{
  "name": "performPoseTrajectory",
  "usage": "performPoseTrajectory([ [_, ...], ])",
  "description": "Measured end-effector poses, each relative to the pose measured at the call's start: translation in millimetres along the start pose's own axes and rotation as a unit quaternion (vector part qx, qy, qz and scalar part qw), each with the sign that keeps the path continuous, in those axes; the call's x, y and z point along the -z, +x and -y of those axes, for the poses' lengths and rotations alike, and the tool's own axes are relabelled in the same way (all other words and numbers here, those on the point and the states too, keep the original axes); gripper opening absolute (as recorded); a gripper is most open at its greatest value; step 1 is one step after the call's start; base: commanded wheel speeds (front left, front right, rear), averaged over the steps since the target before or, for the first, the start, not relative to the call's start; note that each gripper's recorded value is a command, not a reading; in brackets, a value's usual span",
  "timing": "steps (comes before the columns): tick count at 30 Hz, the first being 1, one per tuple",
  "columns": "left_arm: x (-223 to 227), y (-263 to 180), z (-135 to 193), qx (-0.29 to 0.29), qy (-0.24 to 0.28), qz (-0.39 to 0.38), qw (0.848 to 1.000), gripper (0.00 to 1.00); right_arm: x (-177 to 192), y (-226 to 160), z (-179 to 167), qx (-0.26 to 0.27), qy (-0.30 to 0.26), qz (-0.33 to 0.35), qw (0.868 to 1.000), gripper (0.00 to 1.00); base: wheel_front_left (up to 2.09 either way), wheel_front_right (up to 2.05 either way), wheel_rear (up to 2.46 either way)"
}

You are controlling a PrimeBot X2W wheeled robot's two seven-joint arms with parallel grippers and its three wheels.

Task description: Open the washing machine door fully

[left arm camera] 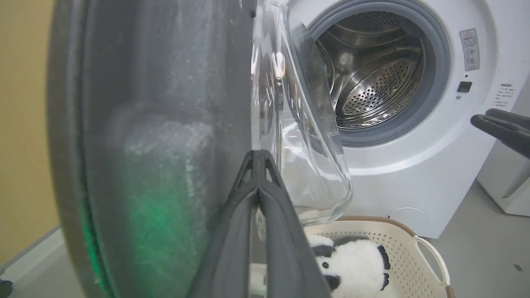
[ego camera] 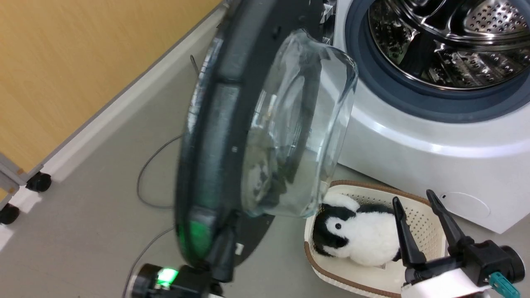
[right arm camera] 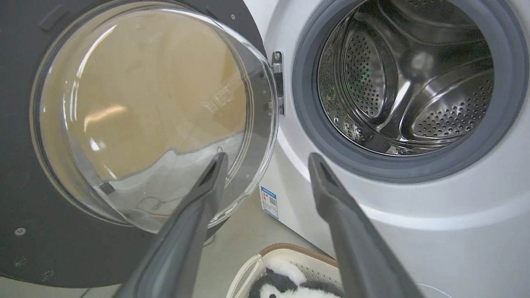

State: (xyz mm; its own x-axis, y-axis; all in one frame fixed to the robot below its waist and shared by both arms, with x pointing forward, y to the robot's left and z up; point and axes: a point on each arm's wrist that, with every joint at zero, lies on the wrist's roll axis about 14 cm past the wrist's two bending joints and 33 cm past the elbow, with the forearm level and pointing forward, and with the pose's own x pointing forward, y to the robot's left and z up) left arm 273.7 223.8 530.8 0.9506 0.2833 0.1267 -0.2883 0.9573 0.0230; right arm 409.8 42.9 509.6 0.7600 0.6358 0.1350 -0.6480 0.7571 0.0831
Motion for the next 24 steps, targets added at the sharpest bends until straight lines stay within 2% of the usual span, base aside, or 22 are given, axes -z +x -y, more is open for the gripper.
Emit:
performPoseTrajectory([
  [4,2,1,-31,-0.05,0.013,-0.005,0.999,0.0,3,5,-4,-0.008,0.002,-0.001,1.0,1.0,0.0,0.0,0.0],
  [5,3,0,-53,-0.084,0.019,-0.007,0.996,0.0,5,6,-4,-0.009,-0.001,-0.004,1.0,1.0,0.0,0.0,0.0],
  [12,7,-5,-105,-0.162,0.035,-0.02,0.986,0.0,16,7,2,-0.004,-0.002,-0.015,1.0,1.0,0.0,0.0,0.0],
  [18,8,4,-140,-0.218,0.028,-0.021,0.975,0.0,26,9,9,0.001,0.001,-0.024,1.0,1.0,0.0,0.0,0.0],
  [24,11,17,-162,-0.244,0.028,-0.024,0.969,0.0,37,10,17,0.006,0.001,-0.033,0.999,1.0,0.0,0.0,0.0],
])
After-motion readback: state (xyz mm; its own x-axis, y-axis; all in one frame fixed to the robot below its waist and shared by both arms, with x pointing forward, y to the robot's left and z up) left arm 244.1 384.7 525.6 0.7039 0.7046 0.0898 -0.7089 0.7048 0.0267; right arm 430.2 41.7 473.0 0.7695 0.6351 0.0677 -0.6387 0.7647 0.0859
